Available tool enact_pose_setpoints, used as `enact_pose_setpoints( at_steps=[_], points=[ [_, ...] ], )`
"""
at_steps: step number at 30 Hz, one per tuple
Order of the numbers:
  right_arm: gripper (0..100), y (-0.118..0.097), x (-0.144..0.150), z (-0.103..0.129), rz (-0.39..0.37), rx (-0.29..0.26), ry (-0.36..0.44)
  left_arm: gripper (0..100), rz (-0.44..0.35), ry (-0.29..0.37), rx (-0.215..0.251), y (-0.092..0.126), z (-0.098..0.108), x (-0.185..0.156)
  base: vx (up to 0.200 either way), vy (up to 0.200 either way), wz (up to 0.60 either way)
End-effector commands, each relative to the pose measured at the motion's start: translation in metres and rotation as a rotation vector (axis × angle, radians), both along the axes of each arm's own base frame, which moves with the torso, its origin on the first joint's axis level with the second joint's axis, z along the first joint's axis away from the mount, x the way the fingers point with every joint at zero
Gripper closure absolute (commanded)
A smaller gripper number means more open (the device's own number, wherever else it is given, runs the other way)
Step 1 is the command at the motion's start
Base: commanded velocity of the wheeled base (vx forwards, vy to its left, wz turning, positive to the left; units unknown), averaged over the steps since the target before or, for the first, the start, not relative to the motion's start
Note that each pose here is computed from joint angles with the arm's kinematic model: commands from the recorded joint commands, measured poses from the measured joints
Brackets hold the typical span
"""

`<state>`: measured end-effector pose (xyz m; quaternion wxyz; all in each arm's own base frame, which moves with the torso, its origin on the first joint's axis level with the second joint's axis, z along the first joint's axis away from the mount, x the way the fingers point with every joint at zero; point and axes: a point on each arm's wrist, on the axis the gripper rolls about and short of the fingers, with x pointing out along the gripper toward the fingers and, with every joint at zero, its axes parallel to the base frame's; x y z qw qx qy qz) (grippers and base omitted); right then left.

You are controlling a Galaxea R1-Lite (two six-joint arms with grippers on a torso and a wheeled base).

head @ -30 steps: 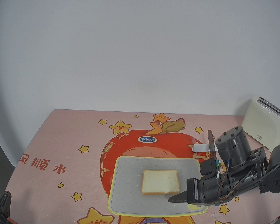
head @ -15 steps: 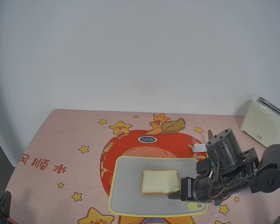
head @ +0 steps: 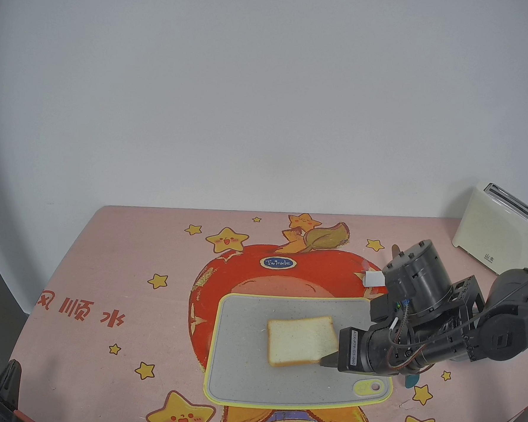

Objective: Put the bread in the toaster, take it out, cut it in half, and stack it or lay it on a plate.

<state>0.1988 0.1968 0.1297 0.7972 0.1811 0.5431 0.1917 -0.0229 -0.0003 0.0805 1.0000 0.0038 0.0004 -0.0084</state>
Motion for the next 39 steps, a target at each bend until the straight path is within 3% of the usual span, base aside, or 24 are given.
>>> enact_pose_setpoints(
  at_steps=[1,12,18,24,25,27,28,29,30,32,35,38,39],
  points=[
    [100,0.0,0.0,0.002,-0.009,-0.003,-0.013,100,0.0,0.002,0.0,0.0,-0.005,0.0,0.0,0.0,0.0],
    [100,-0.005,-0.001,0.009,-0.025,0.013,-0.033,100,0.001,0.001,0.002,0.0,-0.005,0.0,0.0,0.0,0.0],
    [100,-0.041,-0.036,0.057,-0.028,0.16,-0.156,100,0.006,0.001,-0.003,0.0,-0.005,0.0,0.0,0.0,0.0],
    [100,-0.069,-0.058,0.063,-0.023,0.221,-0.178,100,-0.002,-0.001,0.017,0.0,-0.005,0.0,0.0,0.0,0.0],
    [100,-0.074,-0.065,0.068,0.003,0.257,-0.186,100,-0.018,-0.01,0.038,0.0,-0.004,0.0,0.0,0.0,0.0],
    [100,-0.074,-0.066,0.07,0.017,0.27,-0.186,100,-0.038,-0.054,0.033,-0.001,0.002,-0.001,0.0,0.0,0.0],
    [100,-0.075,-0.067,0.072,0.02,0.276,-0.199,100,-0.081,-0.345,0.002,-0.002,0.049,-0.016,0.0,0.0,0.0],
    [100,-0.076,-0.068,0.073,0.02,0.279,-0.203,100,-0.116,-0.451,0.003,-0.002,0.072,-0.025,0.0,0.0,0.0],
    [100,-0.077,-0.069,0.074,0.021,0.284,-0.206,100,-0.139,-0.457,0.009,-0.003,0.08,-0.026,0.0,0.0,0.0],
    [100,-0.078,-0.071,0.074,0.025,0.29,-0.206,100,-0.222,-0.376,0.022,-0.005,0.092,-0.017,0.0,0.0,0.0],
    [100,-0.078,-0.071,0.074,0.023,0.283,-0.211,100,-0.318,-0.219,0.016,-0.007,0.092,0.005,0.0,0.0,0.0],
    [100,-0.078,-0.071,0.074,0.025,0.286,-0.211,100,-0.406,0.013,-0.019,-0.009,0.095,0.05,0.0,0.0,0.0],
    [100,-0.078,-0.071,0.074,0.025,0.286,-0.211,100,-0.437,0.062,-0.028,-0.01,0.097,0.063,0.0,0.0,0.0]
  ],
)
